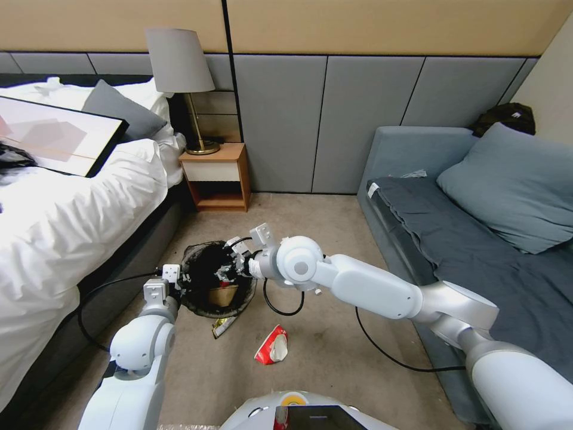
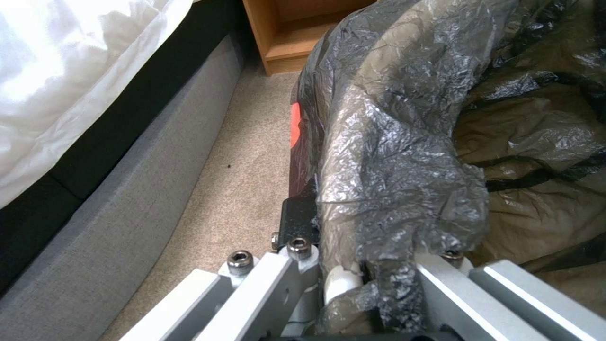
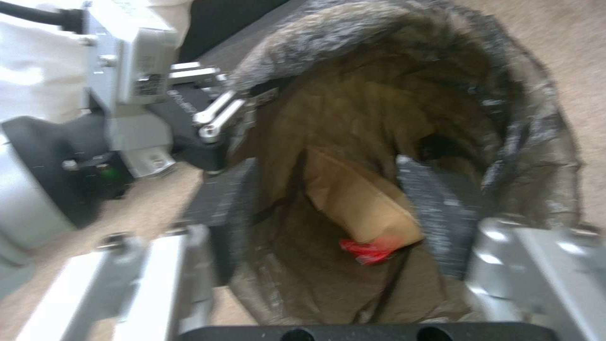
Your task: Pick up the trash bin, then pick up the garbage from the floor and place it into the trash bin.
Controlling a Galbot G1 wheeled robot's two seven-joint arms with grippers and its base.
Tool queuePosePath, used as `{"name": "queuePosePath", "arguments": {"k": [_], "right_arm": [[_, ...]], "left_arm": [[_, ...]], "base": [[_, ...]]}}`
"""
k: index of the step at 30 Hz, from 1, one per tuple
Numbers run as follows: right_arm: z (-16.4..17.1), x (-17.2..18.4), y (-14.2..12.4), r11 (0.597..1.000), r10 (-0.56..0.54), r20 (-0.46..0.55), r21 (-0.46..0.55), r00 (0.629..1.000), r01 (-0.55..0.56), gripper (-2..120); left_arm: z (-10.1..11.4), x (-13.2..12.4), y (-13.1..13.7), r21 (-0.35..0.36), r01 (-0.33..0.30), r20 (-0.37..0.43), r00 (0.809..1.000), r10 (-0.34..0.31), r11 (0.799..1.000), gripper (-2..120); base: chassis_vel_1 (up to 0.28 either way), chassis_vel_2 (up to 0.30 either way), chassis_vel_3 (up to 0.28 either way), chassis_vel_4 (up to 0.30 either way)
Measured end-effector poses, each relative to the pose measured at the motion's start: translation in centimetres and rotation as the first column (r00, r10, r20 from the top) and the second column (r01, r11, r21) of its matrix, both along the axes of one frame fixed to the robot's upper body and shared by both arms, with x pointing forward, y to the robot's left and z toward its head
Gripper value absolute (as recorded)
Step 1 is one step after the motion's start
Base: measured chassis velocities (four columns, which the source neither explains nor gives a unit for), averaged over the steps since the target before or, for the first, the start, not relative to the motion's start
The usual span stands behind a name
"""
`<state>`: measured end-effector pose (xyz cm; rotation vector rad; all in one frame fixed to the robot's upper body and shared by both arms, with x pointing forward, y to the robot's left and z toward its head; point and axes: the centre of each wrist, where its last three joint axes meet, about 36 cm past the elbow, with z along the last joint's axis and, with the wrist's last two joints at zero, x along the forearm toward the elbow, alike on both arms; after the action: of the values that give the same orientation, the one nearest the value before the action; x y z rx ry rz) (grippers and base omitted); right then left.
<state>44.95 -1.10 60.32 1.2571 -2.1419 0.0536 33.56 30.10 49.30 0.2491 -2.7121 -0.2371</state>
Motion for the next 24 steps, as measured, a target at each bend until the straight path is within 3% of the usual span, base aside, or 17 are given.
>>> {"name": "queuePosePath", "arguments": {"k": [2, 5, 8, 21, 24], "right_arm": [[0.0, 0.0, 0.0, 1.000, -0.001, 0.001, 0.001, 1.000, 0.001, 76], [-0.1, -0.1, 0.0, 1.000, -0.012, 0.003, 0.017, 1.000, 0.012, 93], [0.2, -0.1, -0.2, 0.999, -0.020, 0.008, 0.035, 1.000, 0.020, 99], [1.6, -0.5, -1.0, 0.994, -0.027, 0.026, 0.109, 0.999, 0.024, 100], [3.8, -0.1, -2.8, 0.984, -0.069, 0.062, 0.166, 0.996, 0.058, 100]], "left_arm": [[0.0, 0.0, 0.0, 0.000, 0.000, 0.000, 1.000, 0.000, 1.000, 1], [0.1, -0.1, 0.3, 0.009, -0.003, 0.001, 1.000, 0.003, 1.000, 1], [0.2, -0.1, 0.3, 0.011, -0.005, 0.002, 1.000, 0.005, 1.000, 1], [0.1, 0.0, 0.1, 0.005, -0.006, 0.003, 1.000, 0.006, 1.000, 1], [0.2, -0.1, 0.2, 0.008, -0.005, 0.004, 1.000, 0.005, 1.000, 1]], "base": [[0.000, 0.000, 0.000, 0.000], [0.000, 0.000, 0.000, 0.000], [0.000, 0.000, 0.000, 0.000], [0.000, 0.000, 0.000, 0.000], [0.000, 0.000, 0.000, 0.000]]}}
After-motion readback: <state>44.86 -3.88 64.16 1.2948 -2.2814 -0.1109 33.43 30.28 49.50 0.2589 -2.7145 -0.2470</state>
